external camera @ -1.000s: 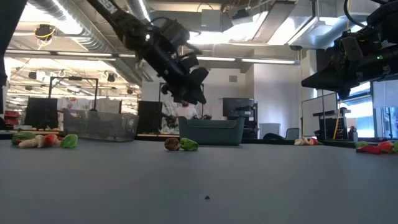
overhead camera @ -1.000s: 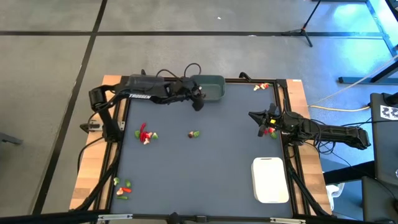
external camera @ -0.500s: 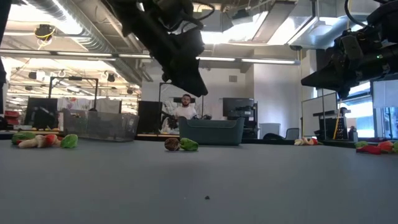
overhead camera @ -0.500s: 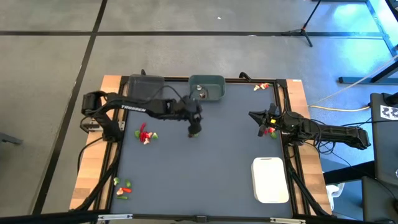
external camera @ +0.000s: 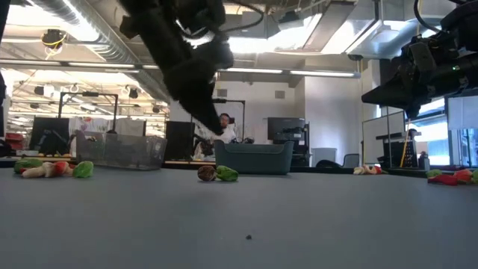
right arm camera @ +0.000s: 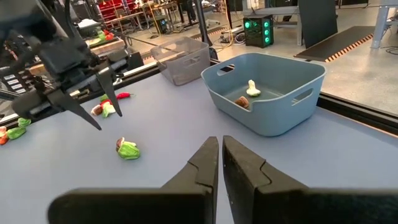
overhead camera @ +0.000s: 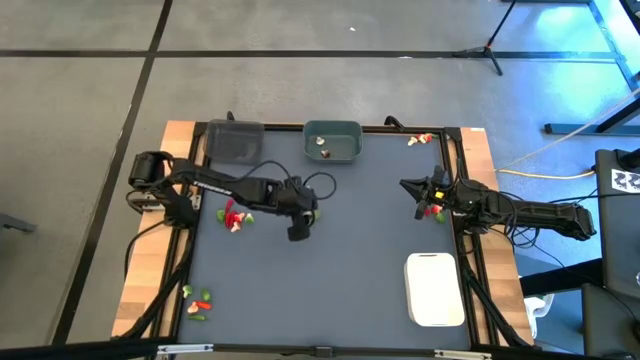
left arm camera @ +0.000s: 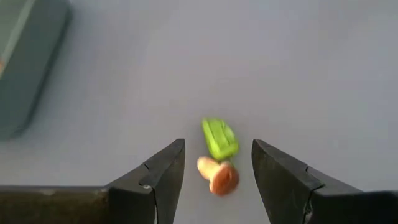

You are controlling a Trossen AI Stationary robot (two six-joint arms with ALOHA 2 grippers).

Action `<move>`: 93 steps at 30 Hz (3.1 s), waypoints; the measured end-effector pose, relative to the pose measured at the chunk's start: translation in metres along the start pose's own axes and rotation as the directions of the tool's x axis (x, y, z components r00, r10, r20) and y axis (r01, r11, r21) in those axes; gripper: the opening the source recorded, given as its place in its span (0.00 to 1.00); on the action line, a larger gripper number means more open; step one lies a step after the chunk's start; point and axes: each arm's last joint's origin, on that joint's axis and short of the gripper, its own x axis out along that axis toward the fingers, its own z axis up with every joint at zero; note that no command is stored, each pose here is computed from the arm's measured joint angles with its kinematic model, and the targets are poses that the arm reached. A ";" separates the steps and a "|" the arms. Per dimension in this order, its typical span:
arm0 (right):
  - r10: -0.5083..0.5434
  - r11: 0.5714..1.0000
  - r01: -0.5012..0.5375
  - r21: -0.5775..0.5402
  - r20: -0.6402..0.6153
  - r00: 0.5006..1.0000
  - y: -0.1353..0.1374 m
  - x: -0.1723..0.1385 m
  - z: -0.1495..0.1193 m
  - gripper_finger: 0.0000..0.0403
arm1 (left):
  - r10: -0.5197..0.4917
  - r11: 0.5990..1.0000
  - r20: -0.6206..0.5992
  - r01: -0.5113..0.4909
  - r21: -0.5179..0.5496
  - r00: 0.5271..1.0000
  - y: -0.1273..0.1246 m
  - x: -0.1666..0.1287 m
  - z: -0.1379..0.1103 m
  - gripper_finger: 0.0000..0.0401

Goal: Sort produce into baskets
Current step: Put the brown mushroom into the blue bin

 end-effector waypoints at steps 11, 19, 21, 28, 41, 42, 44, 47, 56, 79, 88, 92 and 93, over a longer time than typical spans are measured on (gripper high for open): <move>0.000 1.000 0.000 -0.001 -0.002 1.000 0.000 0.000 0.000 0.06 | 0.004 1.000 -0.009 -0.004 0.005 1.000 0.000 0.018 -0.025 0.45; 0.000 1.000 0.000 0.000 0.000 1.000 0.000 0.000 0.000 0.06 | -0.005 1.000 0.027 0.005 -0.003 1.000 -0.002 0.033 -0.042 0.45; 0.000 1.000 0.000 0.000 0.000 1.000 0.000 0.000 0.000 0.06 | -0.012 1.000 0.034 0.012 -0.007 0.999 -0.003 0.038 -0.046 0.45; -0.001 1.000 0.001 -0.001 -0.002 1.000 0.000 0.000 0.000 0.06 | -0.039 0.999 0.036 0.039 -0.003 0.999 -0.006 0.046 -0.049 0.39; -0.002 1.000 0.002 -0.003 -0.008 1.000 0.000 0.000 -0.001 0.06 | -0.039 0.998 0.033 0.037 0.050 0.999 -0.005 0.046 -0.049 0.15; -0.002 1.000 0.002 -0.003 -0.008 1.000 0.000 0.000 -0.001 0.06 | -0.039 0.998 0.033 0.037 0.054 0.999 -0.005 0.046 -0.049 0.15; -0.002 1.000 0.002 -0.003 -0.008 1.000 0.000 0.000 -0.001 0.06 | -0.039 0.997 0.033 0.036 0.064 0.999 -0.005 0.046 -0.049 0.15; -0.002 1.000 0.002 -0.003 -0.008 1.000 0.000 0.000 -0.001 0.06 | -0.039 0.997 0.039 0.036 0.073 0.998 -0.004 0.043 -0.047 0.16; -0.003 1.000 0.003 -0.004 -0.010 1.000 0.000 0.000 -0.001 0.06 | -0.025 0.999 0.135 0.021 0.030 0.990 0.010 0.018 -0.032 0.16; -0.039 0.999 0.039 -0.006 0.001 0.999 -0.001 0.000 -0.001 0.06 | 0.176 0.975 0.493 -0.082 -0.208 0.852 0.070 -0.009 0.008 0.19; -0.066 0.997 0.067 -0.029 0.009 0.998 -0.002 0.000 0.000 0.06 | 0.257 0.951 0.537 -0.111 -0.288 0.804 0.097 -0.011 0.011 0.19; -0.075 0.997 0.075 -0.030 0.012 0.997 -0.002 0.000 0.000 0.06 | 0.299 0.931 0.527 -0.121 -0.345 0.796 0.111 -0.009 0.009 0.19; -0.075 0.997 0.075 -0.029 0.012 0.997 -0.002 0.000 0.000 0.06 | 0.309 0.923 0.516 -0.121 -0.365 0.798 0.115 -0.007 0.008 0.19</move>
